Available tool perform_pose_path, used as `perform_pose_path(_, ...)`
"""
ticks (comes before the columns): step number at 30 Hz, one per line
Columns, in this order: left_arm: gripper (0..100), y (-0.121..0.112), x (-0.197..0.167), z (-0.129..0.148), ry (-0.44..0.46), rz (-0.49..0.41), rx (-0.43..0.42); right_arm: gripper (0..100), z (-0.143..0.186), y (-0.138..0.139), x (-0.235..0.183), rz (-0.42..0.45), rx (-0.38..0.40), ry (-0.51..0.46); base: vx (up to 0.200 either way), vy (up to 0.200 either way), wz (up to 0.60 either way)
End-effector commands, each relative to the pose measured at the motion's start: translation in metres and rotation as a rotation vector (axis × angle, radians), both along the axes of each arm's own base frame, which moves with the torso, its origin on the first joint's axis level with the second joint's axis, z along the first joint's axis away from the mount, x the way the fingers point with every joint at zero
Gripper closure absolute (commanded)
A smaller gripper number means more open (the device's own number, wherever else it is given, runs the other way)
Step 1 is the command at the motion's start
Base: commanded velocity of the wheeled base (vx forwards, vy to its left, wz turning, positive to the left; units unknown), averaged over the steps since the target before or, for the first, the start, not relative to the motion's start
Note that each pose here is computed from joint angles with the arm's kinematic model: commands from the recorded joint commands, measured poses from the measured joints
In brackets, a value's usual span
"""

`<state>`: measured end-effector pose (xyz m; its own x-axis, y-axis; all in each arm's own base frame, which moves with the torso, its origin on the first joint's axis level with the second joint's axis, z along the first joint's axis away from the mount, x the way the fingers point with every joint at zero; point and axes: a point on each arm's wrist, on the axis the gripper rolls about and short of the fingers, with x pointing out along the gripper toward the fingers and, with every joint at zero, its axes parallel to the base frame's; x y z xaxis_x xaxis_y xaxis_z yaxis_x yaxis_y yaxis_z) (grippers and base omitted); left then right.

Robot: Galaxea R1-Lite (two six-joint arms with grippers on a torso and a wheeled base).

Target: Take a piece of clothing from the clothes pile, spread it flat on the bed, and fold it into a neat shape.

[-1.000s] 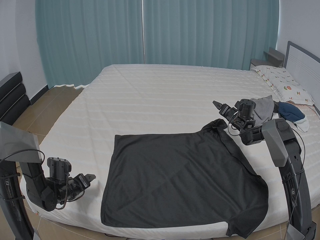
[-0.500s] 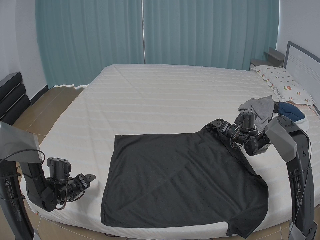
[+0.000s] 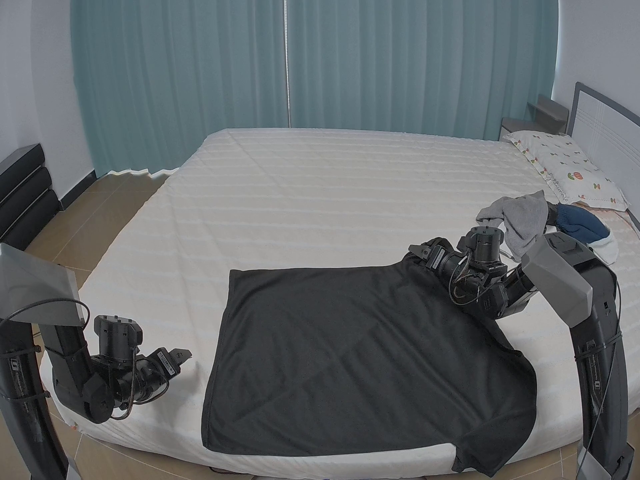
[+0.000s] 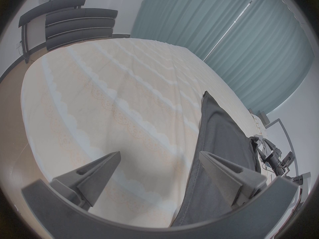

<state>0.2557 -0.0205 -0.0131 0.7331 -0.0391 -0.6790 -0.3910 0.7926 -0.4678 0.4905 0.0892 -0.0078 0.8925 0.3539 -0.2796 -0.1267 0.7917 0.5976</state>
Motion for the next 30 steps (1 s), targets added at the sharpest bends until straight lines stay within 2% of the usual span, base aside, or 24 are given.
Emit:
perform_pose_path(1, 0, -0.001, 0.0, 0.0, -0.001, -0.002, 0.0, 0, -0.002, 0.008, -0.006, 0.018, -0.005, 0.018, 0.0, 0.0, 0.0)
perform_pose_path(11, 0, -0.001, 0.0, -0.001, 0.003, -0.005, 0.002, 0, -0.024, 0.003, 0.006, -0.011, -0.015, 0.051, 0.0, 0.0, 0.0)
perform_pose_path(17, 0, -0.001, 0.0, -0.001, 0.003, -0.006, 0.003, 0, -0.028, -0.022, 0.024, -0.114, -0.036, 0.069, 0.0, 0.0, 0.0)
perform_pose_path(21, 0, -0.001, 0.0, -0.001, 0.003, -0.005, 0.004, 0, -0.02, -0.047, 0.035, -0.185, -0.054, 0.03, 0.0, 0.0, 0.0)
perform_pose_path(30, 0, -0.001, 0.001, 0.001, -0.006, -0.005, 0.003, 0, -0.006, -0.091, 0.041, -0.263, -0.071, -0.018, 0.0, 0.0, 0.0)
